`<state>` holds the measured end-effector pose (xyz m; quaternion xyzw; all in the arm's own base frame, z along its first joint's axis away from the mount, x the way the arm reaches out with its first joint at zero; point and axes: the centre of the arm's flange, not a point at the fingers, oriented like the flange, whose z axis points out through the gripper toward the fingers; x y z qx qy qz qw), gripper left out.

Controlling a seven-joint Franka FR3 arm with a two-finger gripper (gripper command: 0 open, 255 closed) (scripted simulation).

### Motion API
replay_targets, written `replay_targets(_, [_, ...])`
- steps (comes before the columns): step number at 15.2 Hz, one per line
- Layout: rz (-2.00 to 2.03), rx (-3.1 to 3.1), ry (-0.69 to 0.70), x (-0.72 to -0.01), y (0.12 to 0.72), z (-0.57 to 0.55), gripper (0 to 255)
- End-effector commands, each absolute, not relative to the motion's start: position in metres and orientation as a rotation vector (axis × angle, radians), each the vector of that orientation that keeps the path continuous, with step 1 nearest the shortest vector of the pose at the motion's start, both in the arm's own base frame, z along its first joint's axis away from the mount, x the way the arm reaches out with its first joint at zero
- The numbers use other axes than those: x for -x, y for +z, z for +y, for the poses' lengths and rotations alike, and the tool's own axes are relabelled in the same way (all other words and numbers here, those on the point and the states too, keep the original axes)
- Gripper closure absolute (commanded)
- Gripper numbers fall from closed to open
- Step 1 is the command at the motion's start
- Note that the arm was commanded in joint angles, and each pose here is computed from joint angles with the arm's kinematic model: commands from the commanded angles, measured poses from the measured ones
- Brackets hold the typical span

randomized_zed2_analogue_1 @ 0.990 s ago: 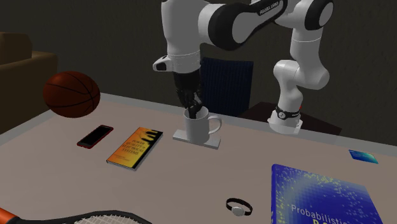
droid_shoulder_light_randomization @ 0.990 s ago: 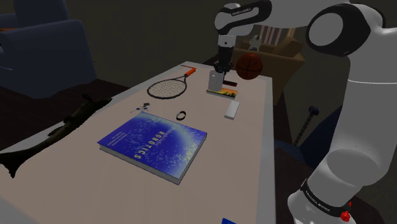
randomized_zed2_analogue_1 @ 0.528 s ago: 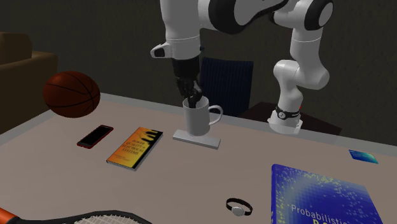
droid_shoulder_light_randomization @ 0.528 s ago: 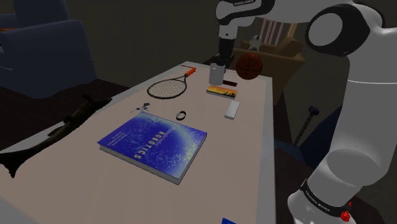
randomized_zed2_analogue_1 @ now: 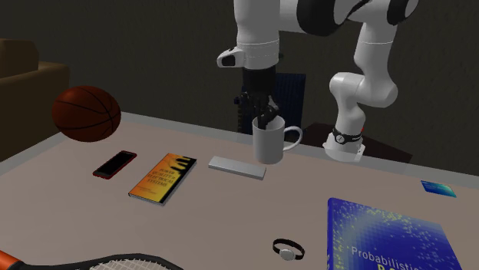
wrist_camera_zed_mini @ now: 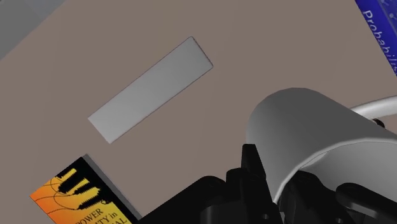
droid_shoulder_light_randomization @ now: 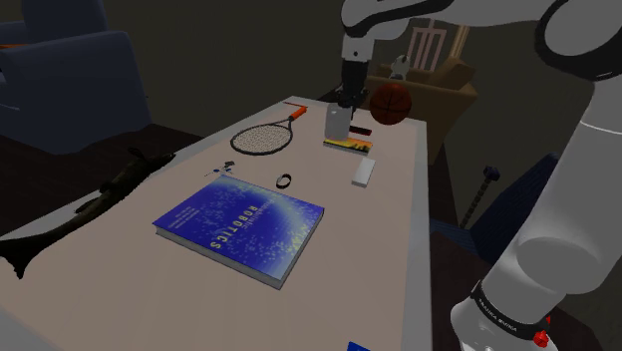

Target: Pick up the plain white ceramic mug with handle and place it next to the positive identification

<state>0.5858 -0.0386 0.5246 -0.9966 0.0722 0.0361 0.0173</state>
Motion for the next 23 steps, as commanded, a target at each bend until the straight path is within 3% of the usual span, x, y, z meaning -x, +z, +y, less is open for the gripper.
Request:
replay_targets(1, [0.226,3.097,0.112,-0.568,0.523,-0.019,255])
replay_targets(23, [0.226,3.097,0.112,-0.377,0.524,0.2,255])
